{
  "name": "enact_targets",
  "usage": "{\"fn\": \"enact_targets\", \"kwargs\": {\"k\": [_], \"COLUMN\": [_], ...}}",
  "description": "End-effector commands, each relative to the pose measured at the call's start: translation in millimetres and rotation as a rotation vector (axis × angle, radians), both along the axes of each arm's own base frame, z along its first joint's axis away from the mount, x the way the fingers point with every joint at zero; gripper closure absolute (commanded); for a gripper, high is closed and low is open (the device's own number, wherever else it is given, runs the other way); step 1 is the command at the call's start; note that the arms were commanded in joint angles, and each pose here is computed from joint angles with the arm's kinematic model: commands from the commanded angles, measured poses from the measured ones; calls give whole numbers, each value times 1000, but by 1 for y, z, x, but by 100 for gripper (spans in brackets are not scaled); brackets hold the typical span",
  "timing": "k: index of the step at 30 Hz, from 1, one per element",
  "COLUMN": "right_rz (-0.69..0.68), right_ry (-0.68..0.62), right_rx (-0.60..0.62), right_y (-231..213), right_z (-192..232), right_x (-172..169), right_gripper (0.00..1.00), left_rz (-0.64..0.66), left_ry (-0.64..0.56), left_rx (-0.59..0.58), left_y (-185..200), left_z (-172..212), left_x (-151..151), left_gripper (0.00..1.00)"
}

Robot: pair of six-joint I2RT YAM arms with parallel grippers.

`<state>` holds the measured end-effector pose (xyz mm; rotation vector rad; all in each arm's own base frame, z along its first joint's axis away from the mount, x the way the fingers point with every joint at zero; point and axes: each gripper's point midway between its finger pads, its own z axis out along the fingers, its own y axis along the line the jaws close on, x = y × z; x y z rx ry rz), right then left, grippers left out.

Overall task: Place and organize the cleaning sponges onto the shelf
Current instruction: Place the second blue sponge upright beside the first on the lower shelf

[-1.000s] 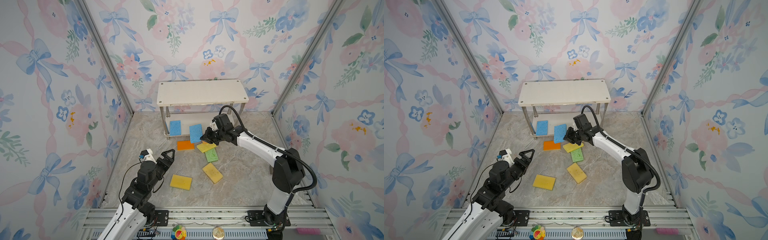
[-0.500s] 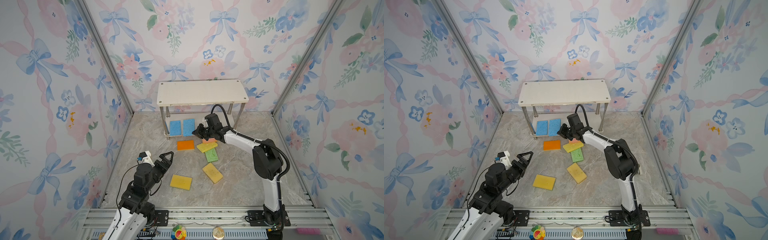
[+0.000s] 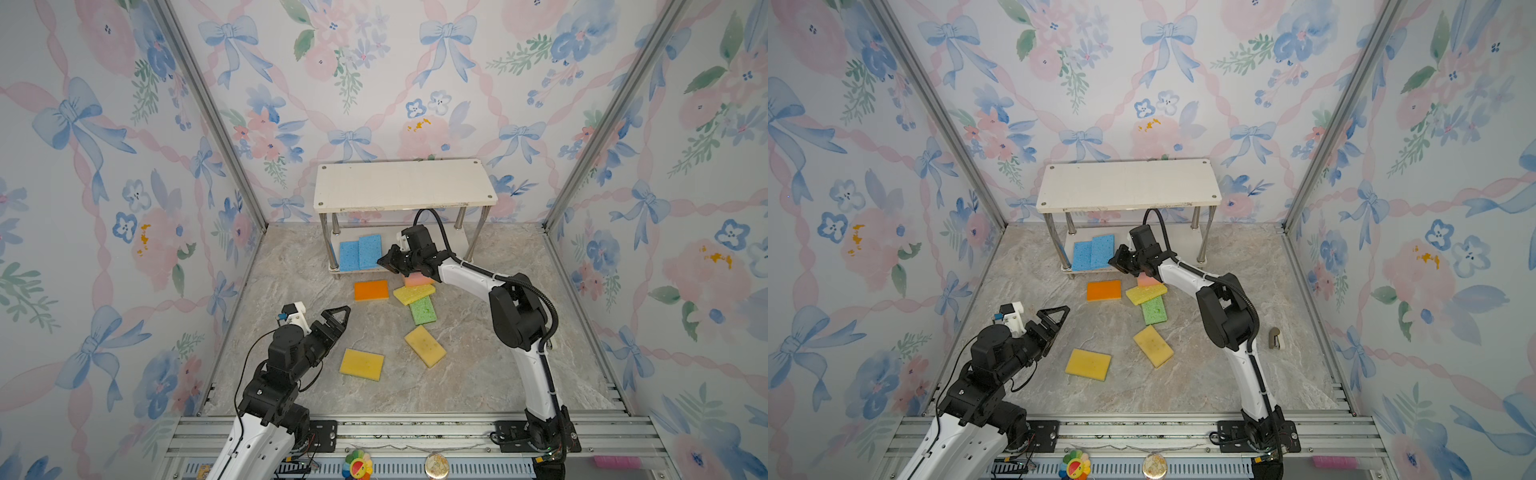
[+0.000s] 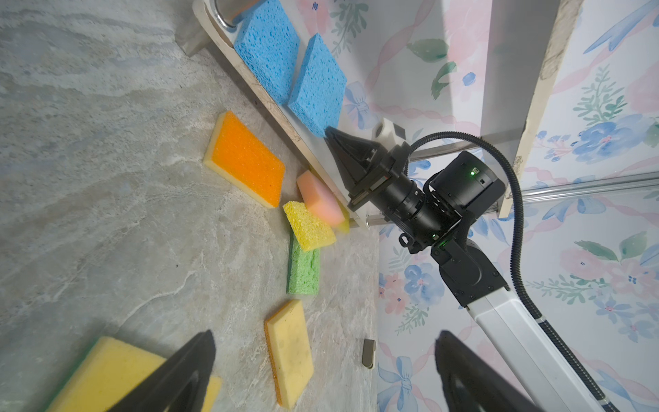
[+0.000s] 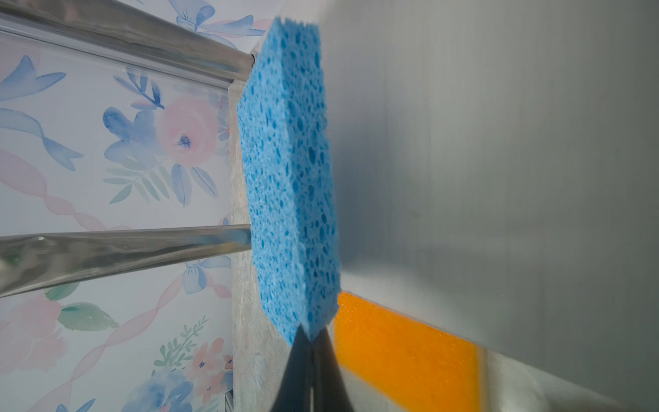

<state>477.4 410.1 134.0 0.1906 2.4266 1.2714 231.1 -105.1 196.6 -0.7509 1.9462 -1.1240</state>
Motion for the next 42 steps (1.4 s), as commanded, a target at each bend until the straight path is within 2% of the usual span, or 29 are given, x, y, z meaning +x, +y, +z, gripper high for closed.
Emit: {"fn": "enact_targets", "kwargs": {"k": [1, 9, 29, 42], "right_rz": [14, 2, -5, 2], "right_ry": [-16, -21, 43, 55], "right_rx": [0, 8, 4, 13], "right_y": [-5, -11, -11, -8], "right_z": [3, 6, -23, -27], "right_x": [9, 10, 11, 10], "right_gripper": [100, 100, 100, 91], "left_rz": [-26, -29, -26, -18], "left_ry": [4, 19, 26, 30], "left_rx": [26, 40, 27, 14], "left_y": [-2, -1, 1, 2], "left_z": [-2, -5, -11, -12], "left_x": [-1, 2, 0, -1], "left_gripper": [2, 2, 2, 2]}}
